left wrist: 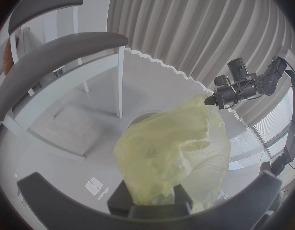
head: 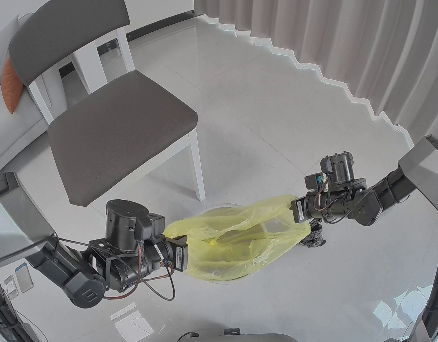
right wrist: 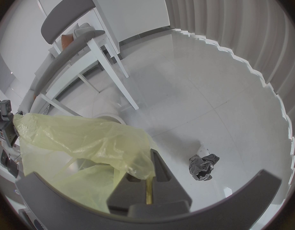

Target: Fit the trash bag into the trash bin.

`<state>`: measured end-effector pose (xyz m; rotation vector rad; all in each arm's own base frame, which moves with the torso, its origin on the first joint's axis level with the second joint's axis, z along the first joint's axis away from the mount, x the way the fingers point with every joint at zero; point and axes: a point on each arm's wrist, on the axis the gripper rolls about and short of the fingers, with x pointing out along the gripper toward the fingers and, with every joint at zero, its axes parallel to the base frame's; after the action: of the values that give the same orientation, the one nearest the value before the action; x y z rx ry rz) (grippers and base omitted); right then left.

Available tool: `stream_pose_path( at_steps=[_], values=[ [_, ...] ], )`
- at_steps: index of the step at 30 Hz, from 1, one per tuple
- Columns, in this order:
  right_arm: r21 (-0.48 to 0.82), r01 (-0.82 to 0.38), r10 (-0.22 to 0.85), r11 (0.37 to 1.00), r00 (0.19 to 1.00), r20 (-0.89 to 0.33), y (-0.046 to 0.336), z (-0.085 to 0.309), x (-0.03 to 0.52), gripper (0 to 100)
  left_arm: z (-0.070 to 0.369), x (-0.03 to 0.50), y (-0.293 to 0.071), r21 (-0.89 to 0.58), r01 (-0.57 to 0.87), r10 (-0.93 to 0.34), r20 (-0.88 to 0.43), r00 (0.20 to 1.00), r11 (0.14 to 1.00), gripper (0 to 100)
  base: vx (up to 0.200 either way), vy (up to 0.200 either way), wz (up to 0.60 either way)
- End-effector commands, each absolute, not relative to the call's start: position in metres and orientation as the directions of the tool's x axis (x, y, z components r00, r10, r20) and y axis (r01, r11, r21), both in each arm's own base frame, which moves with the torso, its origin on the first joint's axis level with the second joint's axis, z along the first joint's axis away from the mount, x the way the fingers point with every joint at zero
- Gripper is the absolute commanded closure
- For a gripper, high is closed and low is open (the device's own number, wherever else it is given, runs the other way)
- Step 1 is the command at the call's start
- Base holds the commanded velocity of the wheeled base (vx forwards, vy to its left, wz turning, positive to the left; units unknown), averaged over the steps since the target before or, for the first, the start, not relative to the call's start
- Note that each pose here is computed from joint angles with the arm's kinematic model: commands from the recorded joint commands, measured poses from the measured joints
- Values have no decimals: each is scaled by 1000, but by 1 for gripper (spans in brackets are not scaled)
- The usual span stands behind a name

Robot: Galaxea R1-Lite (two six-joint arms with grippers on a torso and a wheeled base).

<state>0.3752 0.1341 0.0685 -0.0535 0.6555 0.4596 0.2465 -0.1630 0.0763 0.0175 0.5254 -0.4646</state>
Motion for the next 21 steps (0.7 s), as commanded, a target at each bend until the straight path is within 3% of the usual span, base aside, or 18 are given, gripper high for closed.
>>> stream_pose_path(
  at_steps=[1,21],
  values=[
    [92,-430,385,898,667,-638,130,45,365,100,70,231,-162,-103,446,-430,-523,736,889,100,0,0,0],
    [45,-443,368,896,680,-635,112,62,342,100,70,205,-155,-125,453,-447,-521,727,883,100,0,0,0]
  ],
)
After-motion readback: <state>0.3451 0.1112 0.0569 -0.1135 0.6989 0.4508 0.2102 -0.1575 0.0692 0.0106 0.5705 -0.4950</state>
